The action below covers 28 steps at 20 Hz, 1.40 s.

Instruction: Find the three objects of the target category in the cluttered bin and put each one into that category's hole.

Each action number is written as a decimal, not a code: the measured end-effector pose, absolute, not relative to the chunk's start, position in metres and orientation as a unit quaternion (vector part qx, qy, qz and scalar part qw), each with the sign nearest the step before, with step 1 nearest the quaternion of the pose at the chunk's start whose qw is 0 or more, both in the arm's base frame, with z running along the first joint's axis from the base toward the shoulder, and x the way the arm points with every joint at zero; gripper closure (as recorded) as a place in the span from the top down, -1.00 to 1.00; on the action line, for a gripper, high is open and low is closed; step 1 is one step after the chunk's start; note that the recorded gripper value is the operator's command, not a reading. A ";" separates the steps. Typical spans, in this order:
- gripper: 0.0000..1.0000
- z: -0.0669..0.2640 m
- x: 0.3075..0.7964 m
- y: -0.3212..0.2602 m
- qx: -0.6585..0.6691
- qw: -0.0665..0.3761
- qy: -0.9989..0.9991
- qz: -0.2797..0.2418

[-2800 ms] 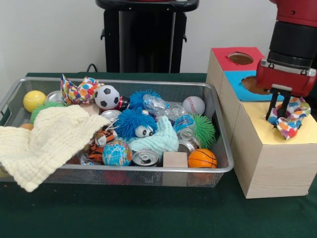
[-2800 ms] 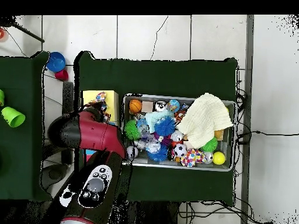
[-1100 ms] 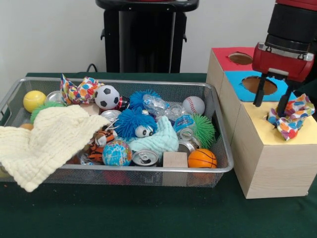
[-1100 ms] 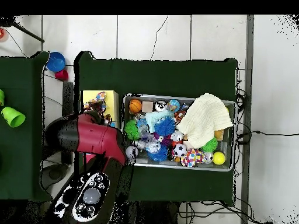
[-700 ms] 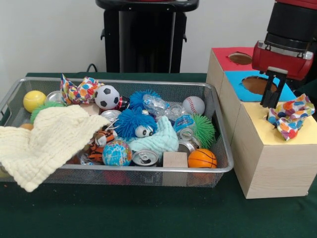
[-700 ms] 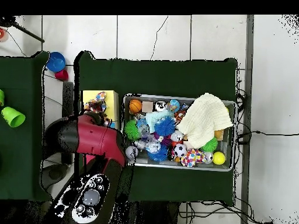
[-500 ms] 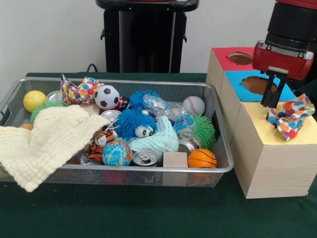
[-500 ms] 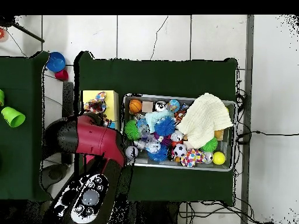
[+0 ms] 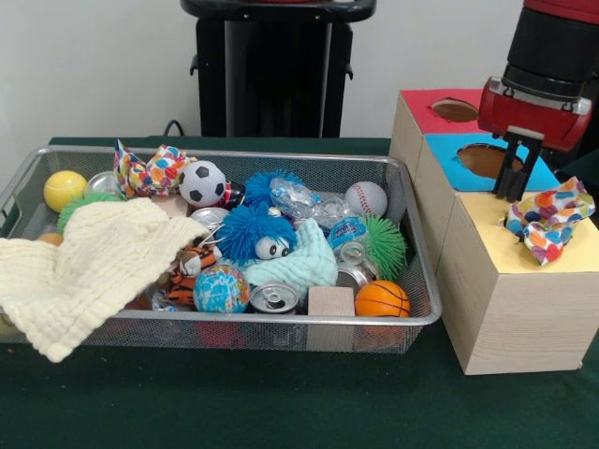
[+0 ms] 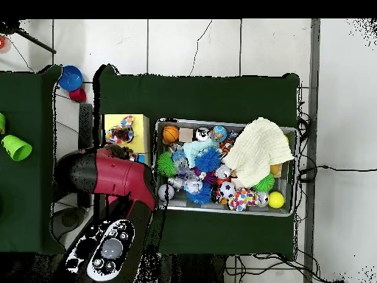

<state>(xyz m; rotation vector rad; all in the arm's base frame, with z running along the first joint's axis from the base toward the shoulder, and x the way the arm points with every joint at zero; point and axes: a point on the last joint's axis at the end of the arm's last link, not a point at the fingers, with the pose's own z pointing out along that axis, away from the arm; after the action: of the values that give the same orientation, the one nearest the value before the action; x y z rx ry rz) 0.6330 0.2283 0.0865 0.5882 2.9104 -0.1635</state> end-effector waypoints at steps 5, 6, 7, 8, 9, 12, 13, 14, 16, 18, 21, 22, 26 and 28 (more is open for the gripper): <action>-1.00 0.086 0.633 0.228 0.198 0.083 0.975 -0.055; -1.00 0.086 0.633 0.228 0.199 0.083 0.975 -0.054; -1.00 0.086 0.633 0.228 0.199 0.083 0.975 -0.054; -1.00 0.086 0.633 0.229 0.200 0.083 0.975 -0.054; -1.00 0.086 0.633 0.229 0.200 0.083 0.975 -0.053; -1.00 0.086 0.633 0.229 0.200 0.084 0.975 -0.053; -1.00 0.086 0.633 0.230 0.200 0.084 0.975 -0.054; -1.00 0.086 0.633 0.230 0.199 0.085 0.975 -0.055; -1.00 0.087 0.633 0.231 0.196 0.086 0.975 -0.060; -1.00 0.087 0.632 0.233 0.192 0.084 0.976 -0.066; -1.00 0.091 0.626 0.240 0.187 0.063 0.977 -0.076; -1.00 0.094 0.622 0.245 0.185 0.048 0.978 -0.078; -1.00 0.103 0.618 0.254 0.181 0.016 0.980 -0.080; -1.00 0.106 0.619 0.255 0.181 0.009 0.980 -0.080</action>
<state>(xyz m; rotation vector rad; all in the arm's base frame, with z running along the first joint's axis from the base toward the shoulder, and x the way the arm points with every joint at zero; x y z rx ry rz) 0.6189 0.2547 0.1062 0.5663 3.0611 -0.2507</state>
